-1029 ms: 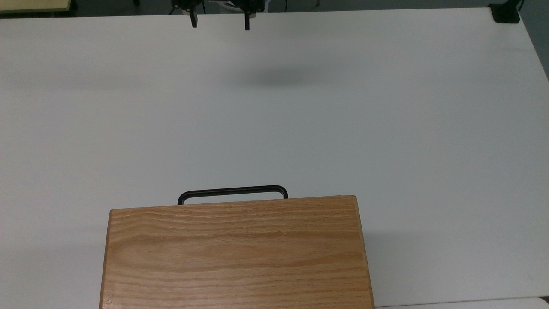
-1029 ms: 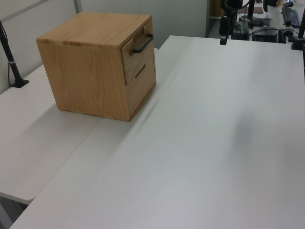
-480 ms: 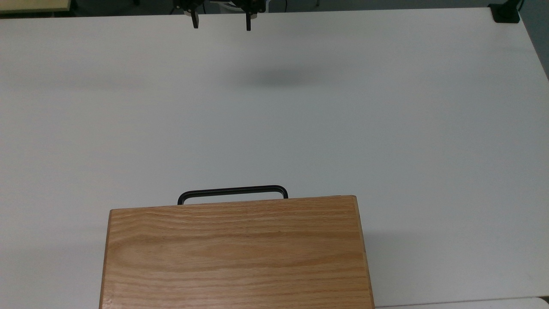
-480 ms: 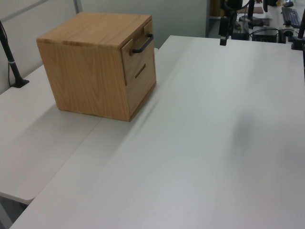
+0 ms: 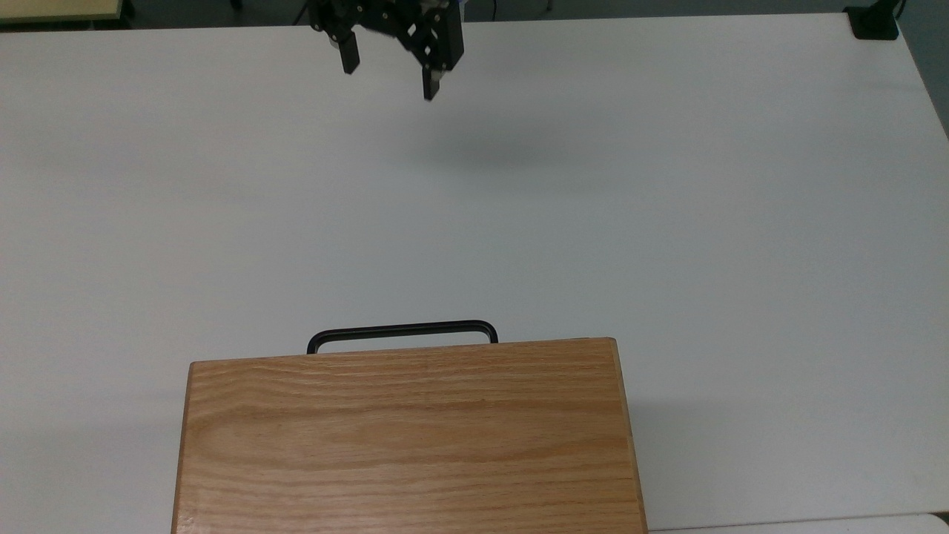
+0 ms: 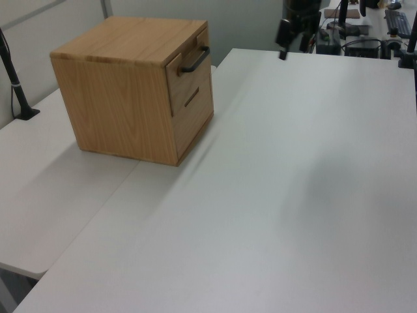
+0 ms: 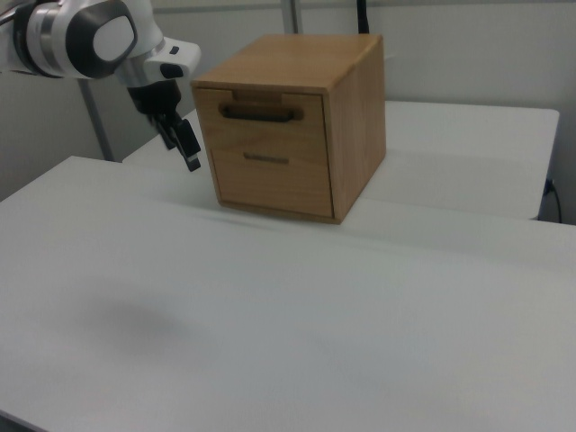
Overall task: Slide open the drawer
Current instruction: 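Move the gripper down to the black handle of the upper drawer and grasp it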
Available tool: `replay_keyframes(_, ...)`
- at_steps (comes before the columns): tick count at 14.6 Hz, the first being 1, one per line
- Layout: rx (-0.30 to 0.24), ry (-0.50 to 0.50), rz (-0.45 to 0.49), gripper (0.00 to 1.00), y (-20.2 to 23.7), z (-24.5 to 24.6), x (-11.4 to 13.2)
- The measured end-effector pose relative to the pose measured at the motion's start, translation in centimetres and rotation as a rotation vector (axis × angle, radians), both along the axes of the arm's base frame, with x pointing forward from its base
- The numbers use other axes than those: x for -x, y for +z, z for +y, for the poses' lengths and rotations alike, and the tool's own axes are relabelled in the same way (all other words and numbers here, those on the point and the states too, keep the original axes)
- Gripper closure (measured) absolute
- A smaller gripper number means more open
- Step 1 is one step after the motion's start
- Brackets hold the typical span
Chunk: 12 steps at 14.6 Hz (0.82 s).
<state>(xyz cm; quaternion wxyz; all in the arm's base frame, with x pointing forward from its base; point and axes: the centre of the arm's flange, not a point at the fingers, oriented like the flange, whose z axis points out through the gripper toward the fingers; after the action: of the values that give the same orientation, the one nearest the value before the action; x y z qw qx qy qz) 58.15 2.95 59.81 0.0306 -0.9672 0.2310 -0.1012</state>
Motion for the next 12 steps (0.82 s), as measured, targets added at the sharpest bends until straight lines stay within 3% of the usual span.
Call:
replay_keyframes(2, -0.067, -0.228, -0.081, 0.02, 0.3, 0.0, -1.2)
replay_keyframes(4, -0.128, -0.392, -0.142, 0.01, 0.3, 0.1, -2.4)
replay_keyframes(9, -0.282, -0.655, -0.248, 0.01, -2.2, 0.0, -7.7)
replay_keyframes(12, -0.346, -0.710, -0.258, 0.01, -4.0, -0.2, -10.9)
